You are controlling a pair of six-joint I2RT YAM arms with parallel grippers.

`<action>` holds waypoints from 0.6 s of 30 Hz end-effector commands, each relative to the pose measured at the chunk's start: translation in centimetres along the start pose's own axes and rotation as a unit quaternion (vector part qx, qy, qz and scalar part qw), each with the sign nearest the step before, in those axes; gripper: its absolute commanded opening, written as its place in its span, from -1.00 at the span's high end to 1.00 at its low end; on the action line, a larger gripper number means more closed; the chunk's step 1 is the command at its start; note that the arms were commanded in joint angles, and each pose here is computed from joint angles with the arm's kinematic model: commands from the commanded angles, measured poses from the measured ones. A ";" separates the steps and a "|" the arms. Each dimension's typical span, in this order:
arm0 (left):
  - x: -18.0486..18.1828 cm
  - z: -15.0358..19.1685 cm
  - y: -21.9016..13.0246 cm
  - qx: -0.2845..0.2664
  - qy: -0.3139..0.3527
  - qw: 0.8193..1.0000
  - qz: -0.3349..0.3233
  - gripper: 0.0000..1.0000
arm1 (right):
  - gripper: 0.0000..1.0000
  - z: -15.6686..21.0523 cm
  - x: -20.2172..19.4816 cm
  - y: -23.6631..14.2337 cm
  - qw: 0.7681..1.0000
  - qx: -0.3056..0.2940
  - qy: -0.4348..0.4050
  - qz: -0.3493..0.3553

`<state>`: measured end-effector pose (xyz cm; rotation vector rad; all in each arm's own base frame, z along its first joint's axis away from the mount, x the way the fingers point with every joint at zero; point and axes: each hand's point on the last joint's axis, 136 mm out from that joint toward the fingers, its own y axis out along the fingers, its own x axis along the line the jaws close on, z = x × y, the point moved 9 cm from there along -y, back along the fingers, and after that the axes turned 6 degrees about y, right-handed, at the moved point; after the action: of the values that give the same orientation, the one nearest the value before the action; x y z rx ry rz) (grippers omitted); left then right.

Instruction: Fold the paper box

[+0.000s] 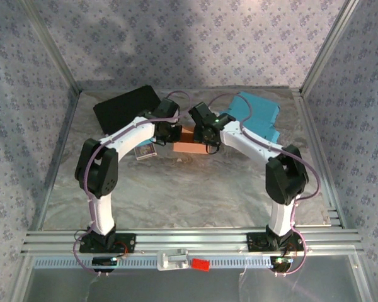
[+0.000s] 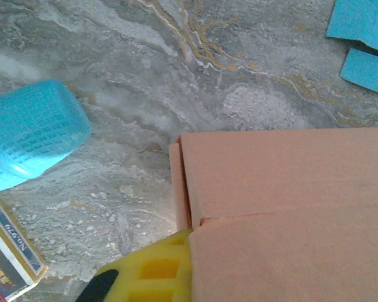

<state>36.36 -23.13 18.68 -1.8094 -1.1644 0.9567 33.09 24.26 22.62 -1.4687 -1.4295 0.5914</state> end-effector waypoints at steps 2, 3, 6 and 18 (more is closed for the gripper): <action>-0.6 0.7 -0.6 0.004 0.022 1.000 0.000 1.00 | -0.31 0.6 0.2 -5.4 0.993 0.062 0.048 -0.089; -0.7 0.8 -0.7 0.001 0.025 1.000 -0.002 1.00 | -0.33 0.6 0.1 -6.1 0.991 0.066 0.055 -0.104; -0.8 1.1 -0.8 -0.004 0.032 0.999 -0.006 1.00 | -0.39 0.2 -0.8 -8.4 0.984 0.068 0.094 -0.137; -1.4 4.0 -1.2 -0.043 0.053 0.998 -0.009 0.99 | -0.40 -4.5 -9.2 -4.6 0.922 0.205 0.308 -0.116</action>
<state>33.01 -23.42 18.25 -1.8762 -1.1704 0.8345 33.29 13.41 29.16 -1.1345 -1.0685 0.1213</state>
